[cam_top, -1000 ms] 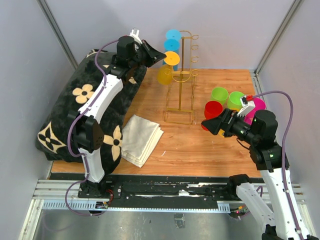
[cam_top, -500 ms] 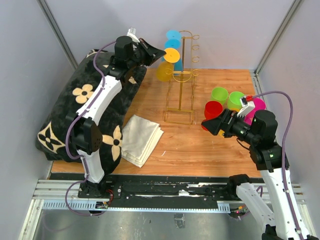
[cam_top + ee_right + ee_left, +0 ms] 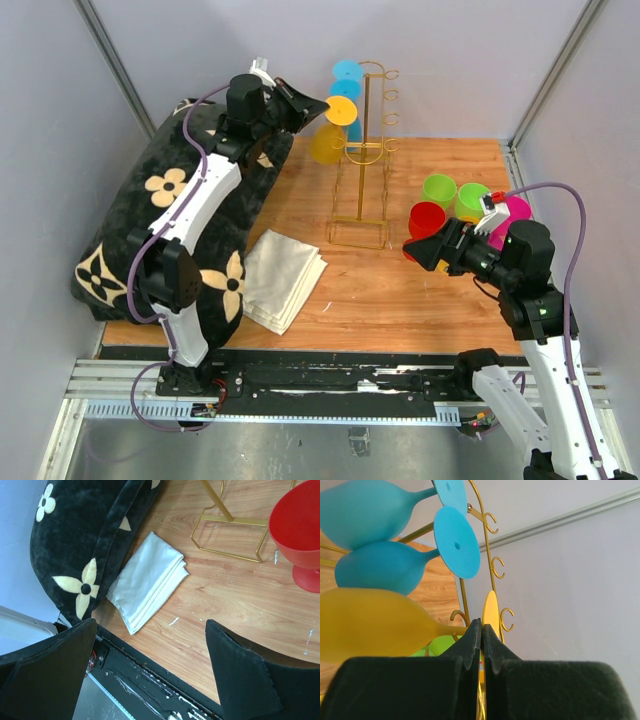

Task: Take the wine glass off the wine glass rack
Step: Pick up the wine glass from the wine rack, then place the wine glass at the center of the board.

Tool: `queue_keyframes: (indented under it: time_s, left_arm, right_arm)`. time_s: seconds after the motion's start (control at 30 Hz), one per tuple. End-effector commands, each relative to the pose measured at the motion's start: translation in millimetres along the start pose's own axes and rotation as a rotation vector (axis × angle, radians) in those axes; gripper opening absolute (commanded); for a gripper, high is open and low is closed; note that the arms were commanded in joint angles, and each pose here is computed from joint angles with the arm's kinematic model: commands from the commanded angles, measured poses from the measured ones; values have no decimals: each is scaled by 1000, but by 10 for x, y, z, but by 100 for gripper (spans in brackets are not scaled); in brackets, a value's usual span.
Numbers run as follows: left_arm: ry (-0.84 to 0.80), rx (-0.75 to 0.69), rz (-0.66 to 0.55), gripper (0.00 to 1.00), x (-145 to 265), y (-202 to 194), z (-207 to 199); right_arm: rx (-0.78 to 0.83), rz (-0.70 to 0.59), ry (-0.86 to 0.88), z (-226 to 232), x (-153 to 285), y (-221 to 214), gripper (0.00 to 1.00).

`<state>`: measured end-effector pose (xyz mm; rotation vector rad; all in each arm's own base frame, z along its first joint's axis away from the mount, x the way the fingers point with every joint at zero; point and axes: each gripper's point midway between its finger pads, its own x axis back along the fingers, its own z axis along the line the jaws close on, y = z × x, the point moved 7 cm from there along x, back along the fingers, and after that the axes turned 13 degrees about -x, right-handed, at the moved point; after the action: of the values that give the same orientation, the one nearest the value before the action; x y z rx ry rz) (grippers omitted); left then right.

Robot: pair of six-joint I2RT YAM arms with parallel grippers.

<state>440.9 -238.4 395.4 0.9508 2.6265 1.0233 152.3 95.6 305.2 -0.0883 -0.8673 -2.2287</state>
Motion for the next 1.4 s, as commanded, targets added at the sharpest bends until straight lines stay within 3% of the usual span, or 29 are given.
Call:
queue_keyframes:
  time_s: [0.0,0.43,0.93,1.2,1.37]
  left_arm:
    - [-41,-35,-56,1,138,110,-197]
    - [19,-54,-103,1,150,188,-175]
    - [105,-96,-250,0,527,364,-270]
    - [123,-173,-315,1,1057,321,-354]
    - [71,-256,-230,0,1534,-35,-325]
  right_arm:
    - [17,-43,-7,20,47,75,91]
    - [23,-46,-26,-16,58,57,91]
    - [13,-50,-23,0,60,69,91]
    - [12,-69,-13,54,103,91,91]
    - [-22,-91,16,55,67,88,91]
